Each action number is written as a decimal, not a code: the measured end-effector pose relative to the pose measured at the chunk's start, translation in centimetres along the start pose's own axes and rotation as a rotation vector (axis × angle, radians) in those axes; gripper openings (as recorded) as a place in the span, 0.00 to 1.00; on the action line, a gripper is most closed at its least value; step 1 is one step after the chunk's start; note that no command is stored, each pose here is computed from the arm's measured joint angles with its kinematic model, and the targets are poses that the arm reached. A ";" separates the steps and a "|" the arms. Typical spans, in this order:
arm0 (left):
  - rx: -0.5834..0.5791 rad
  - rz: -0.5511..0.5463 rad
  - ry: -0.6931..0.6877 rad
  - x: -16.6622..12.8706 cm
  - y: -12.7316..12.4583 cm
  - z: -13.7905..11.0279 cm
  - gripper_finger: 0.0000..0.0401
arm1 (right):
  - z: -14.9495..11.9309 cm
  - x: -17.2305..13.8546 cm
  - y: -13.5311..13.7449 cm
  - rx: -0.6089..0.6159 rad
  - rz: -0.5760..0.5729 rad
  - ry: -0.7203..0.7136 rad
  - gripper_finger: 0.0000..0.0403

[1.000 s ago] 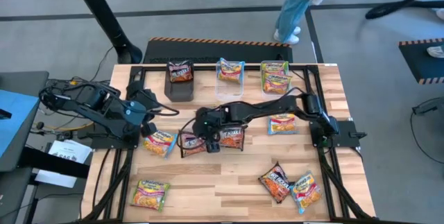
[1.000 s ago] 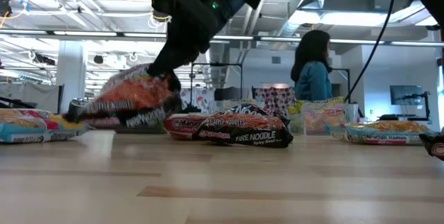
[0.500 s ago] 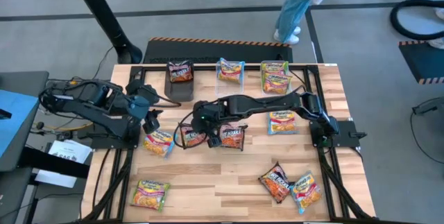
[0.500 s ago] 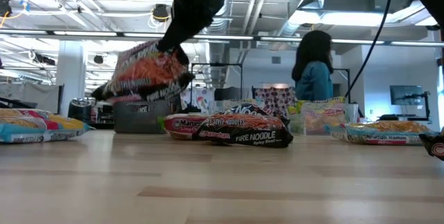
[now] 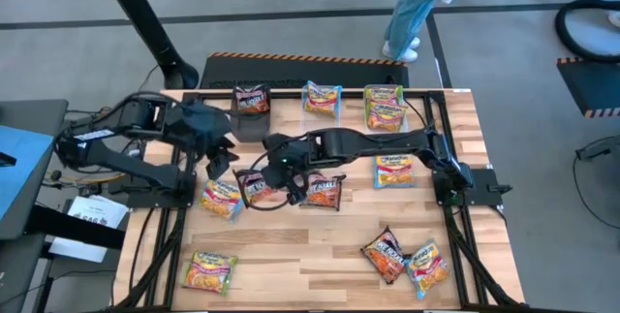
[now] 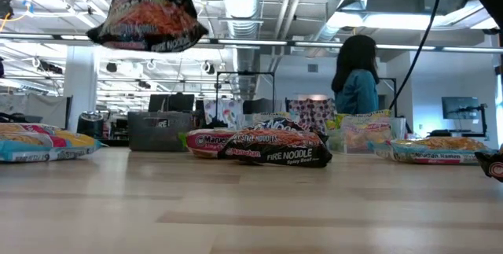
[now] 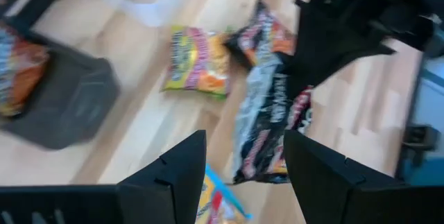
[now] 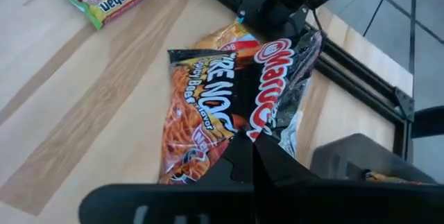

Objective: Sort Maruchan noodles
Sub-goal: Put the bottom left black noodle pack into the black bin

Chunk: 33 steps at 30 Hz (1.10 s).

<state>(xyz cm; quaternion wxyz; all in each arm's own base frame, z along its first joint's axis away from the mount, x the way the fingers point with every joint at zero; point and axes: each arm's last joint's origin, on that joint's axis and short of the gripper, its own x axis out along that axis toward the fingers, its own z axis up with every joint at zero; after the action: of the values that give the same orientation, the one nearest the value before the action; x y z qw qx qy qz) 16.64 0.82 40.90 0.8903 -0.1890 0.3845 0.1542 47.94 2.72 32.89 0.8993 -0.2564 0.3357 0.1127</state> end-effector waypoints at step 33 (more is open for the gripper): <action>0.336 -0.233 0.286 5.0 -0.2 1.1 0.45 | 1.5 -1.4 -0.3 -0.186 -0.068 -0.034 0.01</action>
<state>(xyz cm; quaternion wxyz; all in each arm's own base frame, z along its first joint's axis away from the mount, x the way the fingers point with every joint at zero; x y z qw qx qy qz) 20.74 1.77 37.89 0.8576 -0.1014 0.5023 -0.0439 47.84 3.29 34.89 0.8805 -0.3482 0.2997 0.1172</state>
